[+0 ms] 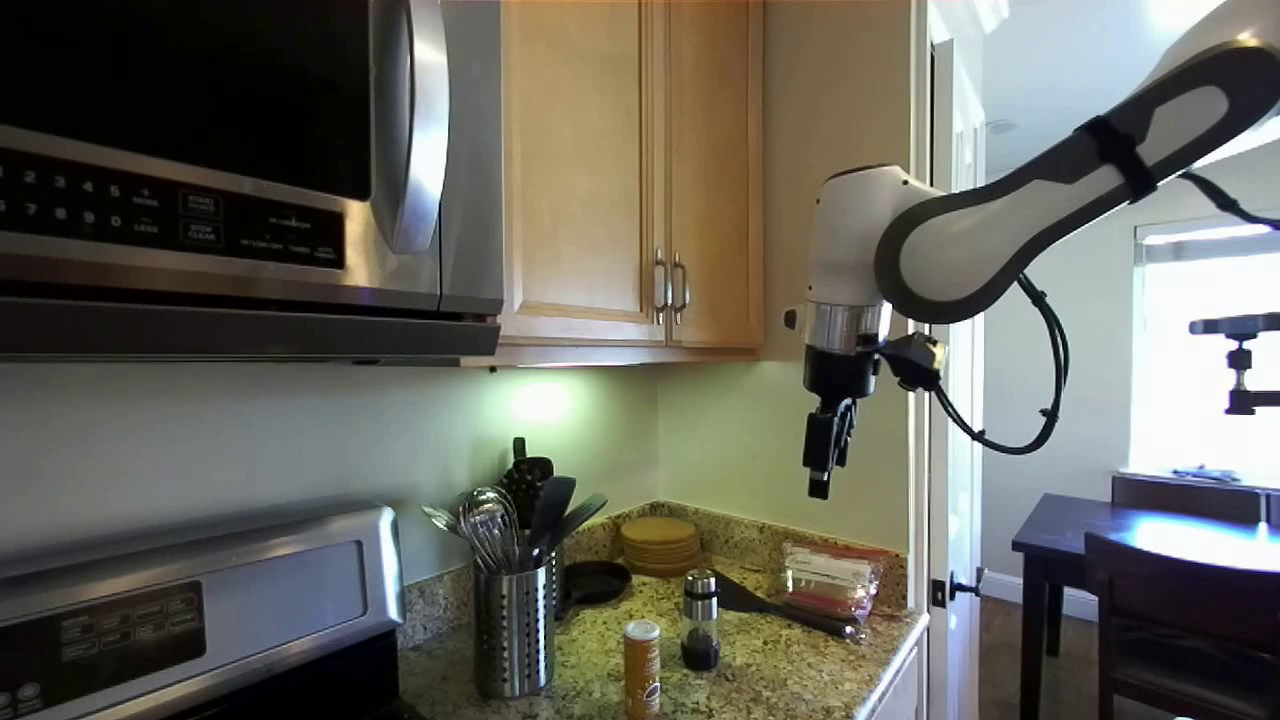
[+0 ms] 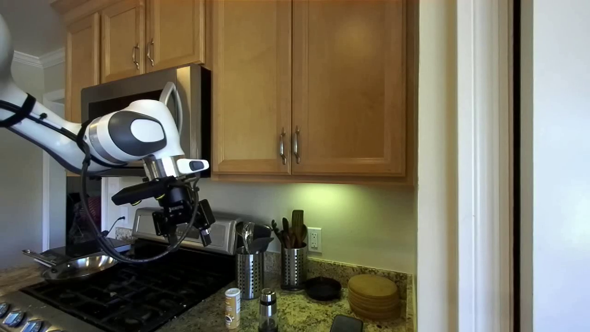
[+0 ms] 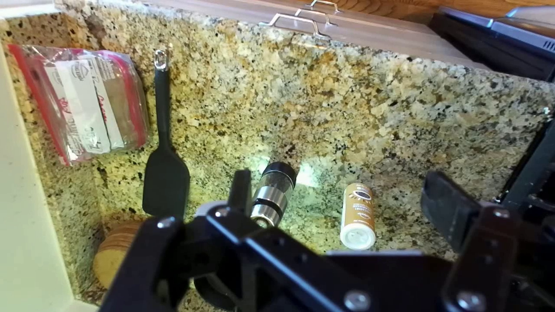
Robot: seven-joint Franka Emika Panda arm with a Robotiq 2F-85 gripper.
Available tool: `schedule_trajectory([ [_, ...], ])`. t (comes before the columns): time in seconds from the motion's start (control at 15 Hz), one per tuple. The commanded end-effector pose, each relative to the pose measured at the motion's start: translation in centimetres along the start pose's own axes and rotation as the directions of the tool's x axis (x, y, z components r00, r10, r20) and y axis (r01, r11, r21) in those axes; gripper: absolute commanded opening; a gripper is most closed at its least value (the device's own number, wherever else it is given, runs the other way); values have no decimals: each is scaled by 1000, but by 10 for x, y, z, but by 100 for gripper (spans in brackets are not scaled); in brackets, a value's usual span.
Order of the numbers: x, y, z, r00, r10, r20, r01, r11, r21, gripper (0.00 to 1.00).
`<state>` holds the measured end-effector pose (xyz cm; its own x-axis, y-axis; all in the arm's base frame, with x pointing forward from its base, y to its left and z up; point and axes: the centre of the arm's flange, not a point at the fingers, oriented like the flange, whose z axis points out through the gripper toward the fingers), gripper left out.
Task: Open the left door of the upper cabinet, place the brown can in the cabinet, place the glass jar in the cabinet, close the cabinet door
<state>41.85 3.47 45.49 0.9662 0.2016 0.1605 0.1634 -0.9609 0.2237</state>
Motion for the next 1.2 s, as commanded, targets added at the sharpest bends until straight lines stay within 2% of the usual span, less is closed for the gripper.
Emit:
schedule_trajectory([
  [0.0,18,19,3,998,36,-56,-34,999,40,100],
  [0.2,44,40,-10,980,86,-181,-77,996,54,100],
  [0.33,63,50,-27,955,117,-272,-107,993,49,100],
  [0.53,92,60,-48,922,145,-358,-139,989,43,100],
  [0.73,114,63,-61,906,156,-393,-153,988,39,100],
  [0.8,94,60,-59,919,133,-372,-127,991,41,100],
  [1.13,108,61,-59,915,141,-377,-134,990,45,100],
])
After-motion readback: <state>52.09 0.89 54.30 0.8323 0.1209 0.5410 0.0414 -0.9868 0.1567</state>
